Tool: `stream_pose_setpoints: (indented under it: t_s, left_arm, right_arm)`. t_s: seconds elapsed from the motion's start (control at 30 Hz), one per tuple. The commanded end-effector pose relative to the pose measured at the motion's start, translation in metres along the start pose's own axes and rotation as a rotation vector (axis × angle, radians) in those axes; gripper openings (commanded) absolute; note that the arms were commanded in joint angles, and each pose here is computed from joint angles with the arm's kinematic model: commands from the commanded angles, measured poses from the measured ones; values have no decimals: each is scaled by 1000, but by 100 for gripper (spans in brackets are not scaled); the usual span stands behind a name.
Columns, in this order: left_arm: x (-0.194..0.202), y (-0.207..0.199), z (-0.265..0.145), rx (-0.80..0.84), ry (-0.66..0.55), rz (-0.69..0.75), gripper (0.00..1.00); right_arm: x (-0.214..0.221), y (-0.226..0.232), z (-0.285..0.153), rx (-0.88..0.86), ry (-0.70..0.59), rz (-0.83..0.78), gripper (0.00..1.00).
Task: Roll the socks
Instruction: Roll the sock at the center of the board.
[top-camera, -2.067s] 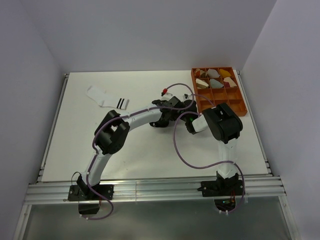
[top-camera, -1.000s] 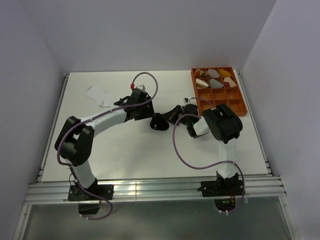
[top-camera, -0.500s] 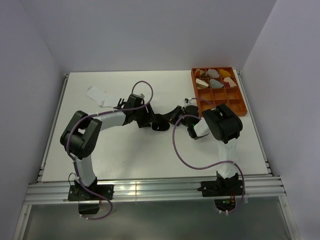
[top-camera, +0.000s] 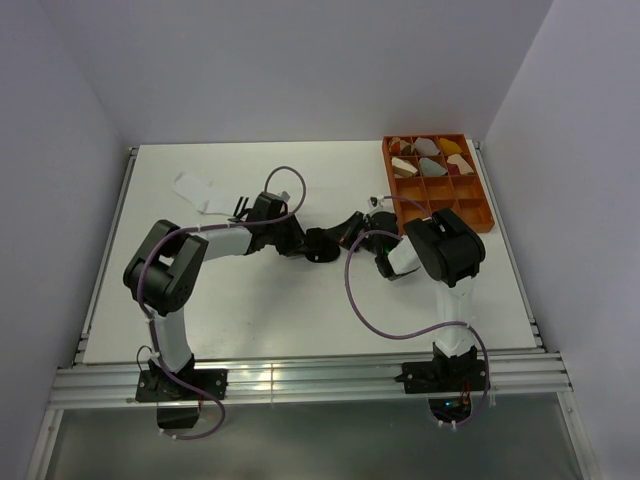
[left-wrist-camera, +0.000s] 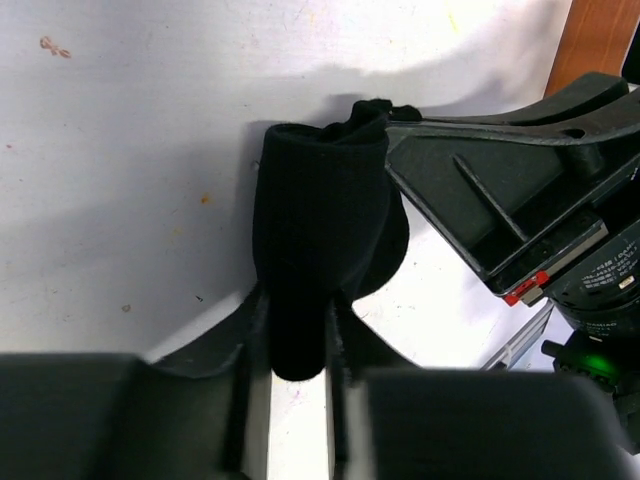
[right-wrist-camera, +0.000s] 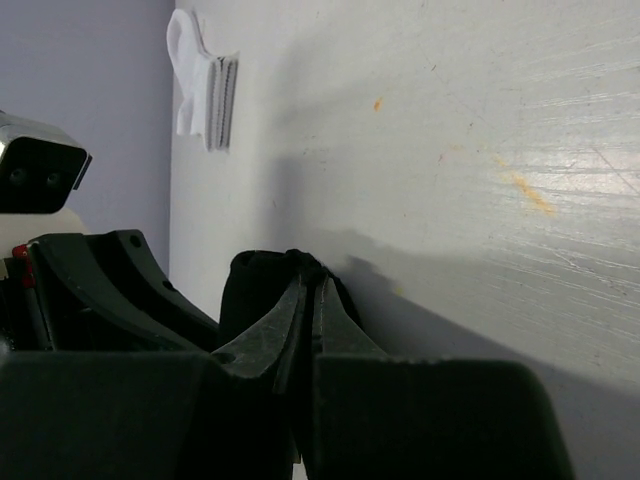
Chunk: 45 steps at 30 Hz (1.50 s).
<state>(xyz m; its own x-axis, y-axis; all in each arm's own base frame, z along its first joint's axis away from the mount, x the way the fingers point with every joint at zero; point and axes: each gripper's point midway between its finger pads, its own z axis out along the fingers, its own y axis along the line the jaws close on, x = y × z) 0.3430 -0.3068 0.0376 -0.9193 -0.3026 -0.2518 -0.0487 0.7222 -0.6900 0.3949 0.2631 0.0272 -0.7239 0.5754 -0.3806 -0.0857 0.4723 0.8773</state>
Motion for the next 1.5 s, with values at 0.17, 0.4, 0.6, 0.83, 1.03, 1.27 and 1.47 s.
stream_pose_setpoints:
  t_s: [0.17,0.4,0.6,0.83,1.03,1.27,1.47]
  left_arm:
    - [-2,17,5,-181,-41,120,0]
    - [-17,28,-6,-480,-138,312,0]
    - [-16,22,-8,-676,-165,476,0]
    - [-12,14,-5,-807,-174,602,0]
    - [-7,9,-3,-865,-193,675,0]
    - [1,2,4,-886,-201,735,0]
    - [8,-4,9,-867,-204,768,0]
  right_arm:
    - [-13,23,-4,-60,-39,-45,4]
    - [-23,34,-14,-35,-68,-44,44]
    - [-30,32,-21,18,-101,-11,50]
    - [-33,26,-27,30,-123,36,50]
    - [-35,34,-28,6,-125,50,50]
    - [-30,39,-22,-26,-94,87,50]
    - [-22,38,-17,-47,-69,114,50]
